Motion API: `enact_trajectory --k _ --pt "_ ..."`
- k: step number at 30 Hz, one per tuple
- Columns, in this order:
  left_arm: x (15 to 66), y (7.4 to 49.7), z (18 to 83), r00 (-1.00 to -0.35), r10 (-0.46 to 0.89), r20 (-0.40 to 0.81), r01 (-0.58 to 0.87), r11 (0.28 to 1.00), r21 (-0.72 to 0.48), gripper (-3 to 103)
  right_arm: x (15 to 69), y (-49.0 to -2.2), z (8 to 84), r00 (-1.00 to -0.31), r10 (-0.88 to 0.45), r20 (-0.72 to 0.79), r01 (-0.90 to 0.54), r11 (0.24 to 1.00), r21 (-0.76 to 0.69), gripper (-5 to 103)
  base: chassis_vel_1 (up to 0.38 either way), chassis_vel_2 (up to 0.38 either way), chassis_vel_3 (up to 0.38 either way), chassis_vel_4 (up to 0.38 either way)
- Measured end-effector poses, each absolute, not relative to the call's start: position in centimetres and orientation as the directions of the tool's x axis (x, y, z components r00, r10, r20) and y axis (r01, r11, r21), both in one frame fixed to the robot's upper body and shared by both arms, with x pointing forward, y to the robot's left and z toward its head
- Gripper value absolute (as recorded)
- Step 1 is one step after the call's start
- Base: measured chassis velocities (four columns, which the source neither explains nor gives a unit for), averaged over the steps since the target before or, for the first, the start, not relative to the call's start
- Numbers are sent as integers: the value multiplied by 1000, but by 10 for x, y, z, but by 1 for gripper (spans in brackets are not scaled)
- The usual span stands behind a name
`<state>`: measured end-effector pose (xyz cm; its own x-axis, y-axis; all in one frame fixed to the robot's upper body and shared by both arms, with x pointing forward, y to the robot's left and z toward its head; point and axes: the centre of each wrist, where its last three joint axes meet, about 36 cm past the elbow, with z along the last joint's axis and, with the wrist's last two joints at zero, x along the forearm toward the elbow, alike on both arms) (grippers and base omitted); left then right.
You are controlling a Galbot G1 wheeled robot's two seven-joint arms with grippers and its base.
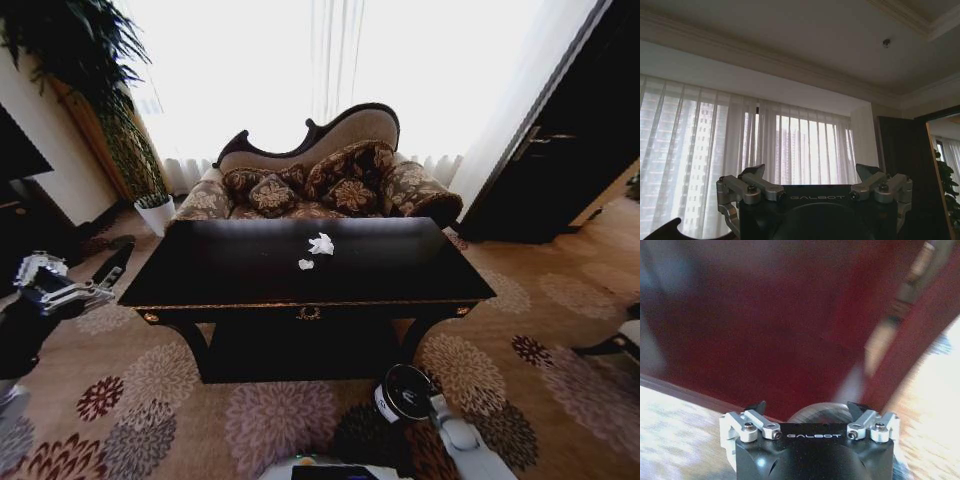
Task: Move to the front of the table and place the trash on the table into the trash bin.
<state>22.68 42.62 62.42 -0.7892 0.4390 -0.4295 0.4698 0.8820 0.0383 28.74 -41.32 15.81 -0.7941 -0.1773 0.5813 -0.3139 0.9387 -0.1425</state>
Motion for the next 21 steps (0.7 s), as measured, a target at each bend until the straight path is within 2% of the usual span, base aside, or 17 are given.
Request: enact_trajectory --k 1,2,5,6,8,10,11,13,14,19,21 --pt "227 426 624 -788 439 -431 471 882 38 100 286 -412 161 -797 -213 565 -334 935 -117 95 0 0 0 0" --pt "228 426 624 -787 440 -433 472 881 37 100 284 -412 169 -798 -308 518 -393 918 -59 99 0 0 0 0" --pt "230 425 623 -782 444 -438 479 877 34 100 281 -424 179 -760 -519 392 -553 833 31 100 0 0 0 0" --pt "230 425 623 -782 444 -438 479 877 34 100 281 -424 179 -760 -519 392 -553 833 31 100 0 0 0 0" --pt "231 424 622 -780 446 -438 482 875 32 100 281 -431 185 -691 -682 239 -682 725 97 100 0 0 0 0" --pt "231 423 622 -780 447 -438 483 875 33 100 283 -426 192 -636 -760 134 -749 650 129 100 0 0 0 0" --pt "231 423 622 -780 447 -438 483 875 33 100 283 -426 192 -636 -760 134 -749 650 129 100 0 0 0 0" --pt "231 423 622 -780 448 -437 484 874 34 100 292 -413 212 -586 -810 20 -802 584 125 100 0 0 0 0" --pt "231 423 622 -780 449 -436 484 874 34 100 295 -410 217 -579 -815 -2 -809 575 122 100 0 0 0 0" --pt "230 423 623 -783 448 -432 481 876 37 100 308 -397 254 -560 -819 -122 -828 551 107 100 0 0 0 0" --pt "229 423 624 -783 447 -431 479 877 39 100 318 -383 293 -557 -796 -237 -828 552 95 100 0 0 0 0"
